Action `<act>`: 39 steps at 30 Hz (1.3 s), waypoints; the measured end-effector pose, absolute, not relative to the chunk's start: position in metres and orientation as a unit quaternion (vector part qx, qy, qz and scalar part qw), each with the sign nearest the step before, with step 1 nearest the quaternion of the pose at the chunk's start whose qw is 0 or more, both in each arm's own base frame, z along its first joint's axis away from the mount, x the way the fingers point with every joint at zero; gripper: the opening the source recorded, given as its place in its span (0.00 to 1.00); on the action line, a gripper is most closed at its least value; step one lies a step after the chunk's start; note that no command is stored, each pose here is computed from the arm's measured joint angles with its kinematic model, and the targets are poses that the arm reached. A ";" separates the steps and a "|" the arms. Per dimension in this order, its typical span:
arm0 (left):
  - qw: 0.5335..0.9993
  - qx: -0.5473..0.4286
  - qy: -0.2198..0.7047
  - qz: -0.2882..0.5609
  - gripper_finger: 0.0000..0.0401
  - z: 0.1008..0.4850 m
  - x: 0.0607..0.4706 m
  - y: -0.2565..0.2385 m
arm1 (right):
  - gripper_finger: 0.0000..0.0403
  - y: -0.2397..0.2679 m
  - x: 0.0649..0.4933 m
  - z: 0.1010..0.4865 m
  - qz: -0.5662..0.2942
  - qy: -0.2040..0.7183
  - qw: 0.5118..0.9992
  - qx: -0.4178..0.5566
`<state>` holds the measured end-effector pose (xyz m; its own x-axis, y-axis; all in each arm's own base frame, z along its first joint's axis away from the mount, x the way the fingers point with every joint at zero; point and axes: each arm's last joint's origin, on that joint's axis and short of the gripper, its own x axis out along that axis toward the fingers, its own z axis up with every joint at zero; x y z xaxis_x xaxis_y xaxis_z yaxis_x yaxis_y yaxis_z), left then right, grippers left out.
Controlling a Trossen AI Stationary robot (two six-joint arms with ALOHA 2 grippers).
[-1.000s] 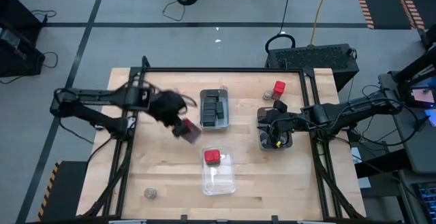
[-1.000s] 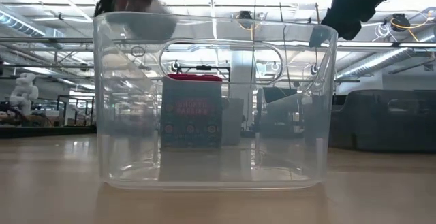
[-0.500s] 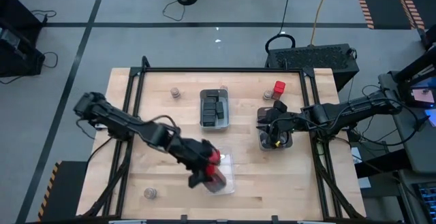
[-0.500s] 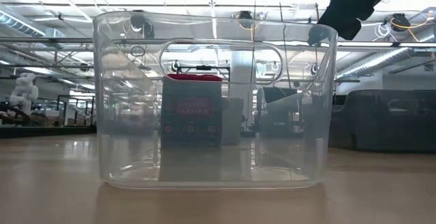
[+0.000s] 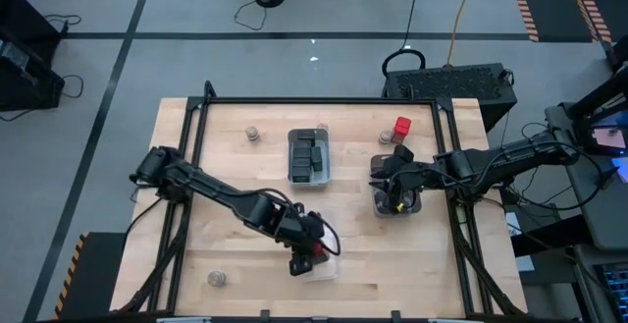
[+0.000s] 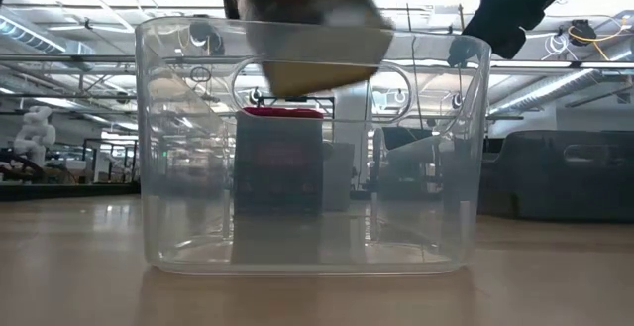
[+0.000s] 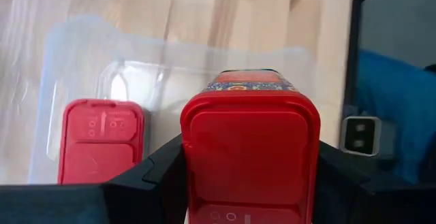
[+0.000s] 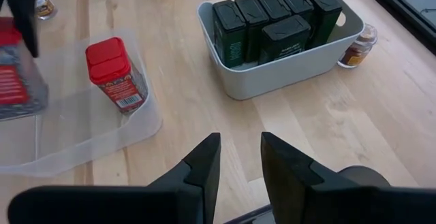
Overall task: Sort spices by type
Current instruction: Put the red spice can into the transparent bin
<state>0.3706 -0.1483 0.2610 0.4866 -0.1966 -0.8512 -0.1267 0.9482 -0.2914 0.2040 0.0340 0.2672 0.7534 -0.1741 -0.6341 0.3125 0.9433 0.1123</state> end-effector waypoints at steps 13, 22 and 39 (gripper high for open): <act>0.821 -0.125 0.556 0.030 0.54 0.232 0.377 -0.138 | 0.22 0.034 0.204 0.267 -0.127 0.326 0.933 0.090; 0.816 -0.119 0.565 0.036 0.58 0.229 0.374 -0.136 | 0.22 0.034 0.204 0.267 -0.125 0.326 0.933 0.086; 0.817 -0.117 0.563 0.039 0.66 0.229 0.374 -0.136 | 0.22 0.034 0.204 0.268 -0.125 0.326 0.933 0.086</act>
